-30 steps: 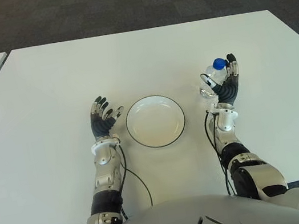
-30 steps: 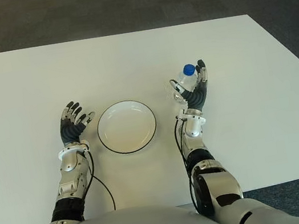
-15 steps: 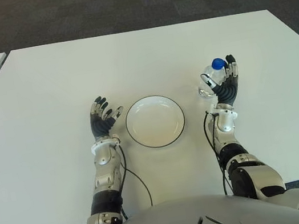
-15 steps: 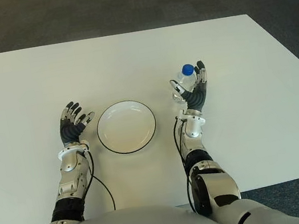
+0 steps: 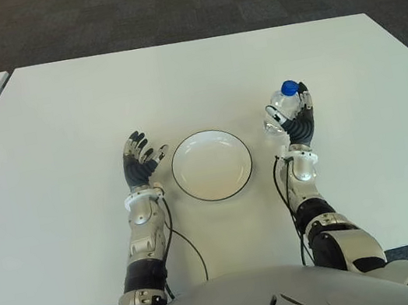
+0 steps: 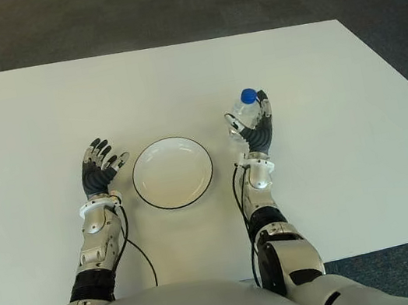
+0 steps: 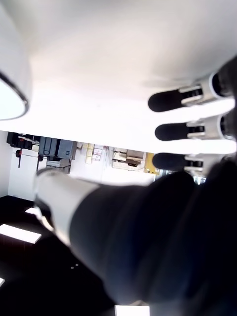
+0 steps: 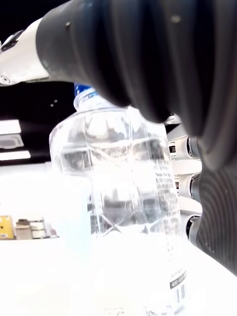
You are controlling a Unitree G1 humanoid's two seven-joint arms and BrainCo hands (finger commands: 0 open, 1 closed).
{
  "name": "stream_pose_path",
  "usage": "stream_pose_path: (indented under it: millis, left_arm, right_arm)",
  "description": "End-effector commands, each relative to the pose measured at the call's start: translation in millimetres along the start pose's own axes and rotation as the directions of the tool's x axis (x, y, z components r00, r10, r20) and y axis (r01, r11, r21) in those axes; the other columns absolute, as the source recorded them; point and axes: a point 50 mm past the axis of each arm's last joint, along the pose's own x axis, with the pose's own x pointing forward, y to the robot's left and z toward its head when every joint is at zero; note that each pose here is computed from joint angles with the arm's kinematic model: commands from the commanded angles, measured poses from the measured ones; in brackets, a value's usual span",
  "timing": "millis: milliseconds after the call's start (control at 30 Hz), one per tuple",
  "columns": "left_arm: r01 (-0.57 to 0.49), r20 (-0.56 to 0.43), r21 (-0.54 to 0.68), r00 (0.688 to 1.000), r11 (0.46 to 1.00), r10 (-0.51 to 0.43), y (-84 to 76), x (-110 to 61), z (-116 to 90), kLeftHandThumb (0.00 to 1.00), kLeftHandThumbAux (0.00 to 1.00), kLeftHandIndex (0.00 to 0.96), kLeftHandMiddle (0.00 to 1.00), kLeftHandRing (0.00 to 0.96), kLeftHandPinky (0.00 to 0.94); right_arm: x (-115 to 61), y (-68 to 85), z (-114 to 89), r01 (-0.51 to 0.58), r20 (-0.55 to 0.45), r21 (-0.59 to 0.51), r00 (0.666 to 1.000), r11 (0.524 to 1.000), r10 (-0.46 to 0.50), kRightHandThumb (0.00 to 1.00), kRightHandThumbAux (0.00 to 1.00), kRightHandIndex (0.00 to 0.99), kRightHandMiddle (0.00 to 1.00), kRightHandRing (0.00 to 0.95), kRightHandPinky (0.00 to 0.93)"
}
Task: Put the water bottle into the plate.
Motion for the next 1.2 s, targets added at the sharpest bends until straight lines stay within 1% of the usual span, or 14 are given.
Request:
stream_pose_path:
  millis: [33,700,1067,1200]
  left_arm:
    - [0.006,-0.051,-0.020,0.999,1.000,-0.007,-6.0,-4.9,-8.8,0.036,0.998,0.165,0.181,0.164,0.192]
    - [0.000,-0.042,-0.034,0.999,0.999,-0.001,-7.4,-5.3,-7.9,0.055,0.998,0.179,0.193,0.174,0.205]
    - [0.001,-0.041,-0.035,0.999,0.999,-0.003,-7.8,-5.7,-8.1,0.060,0.998,0.171,0.189,0.174,0.203]
    - [0.001,-0.040,-0.036,0.999,0.999,-0.003,-7.7,-5.8,-8.2,0.058,0.998,0.169,0.189,0.174,0.204]
  right_arm:
    - [-2.5,0.9,-3.4,0.000,-0.028,0.000,1.000,1.000,0.000,0.088,0.804,0.066,0.064,0.052,0.093]
    - [-4.6,3.4,-4.4,0.000,-0.036,-0.041,0.999,0.999,-0.001,0.082,0.794,0.071,0.070,0.062,0.107]
    - [-6.2,4.2,-4.1,-0.004,-0.032,-0.067,0.999,0.998,0.002,0.068,0.822,0.071,0.070,0.063,0.111]
    - [-6.5,4.7,-5.5,-0.007,-0.047,-0.090,0.999,0.996,0.002,0.068,0.831,0.072,0.068,0.063,0.113]
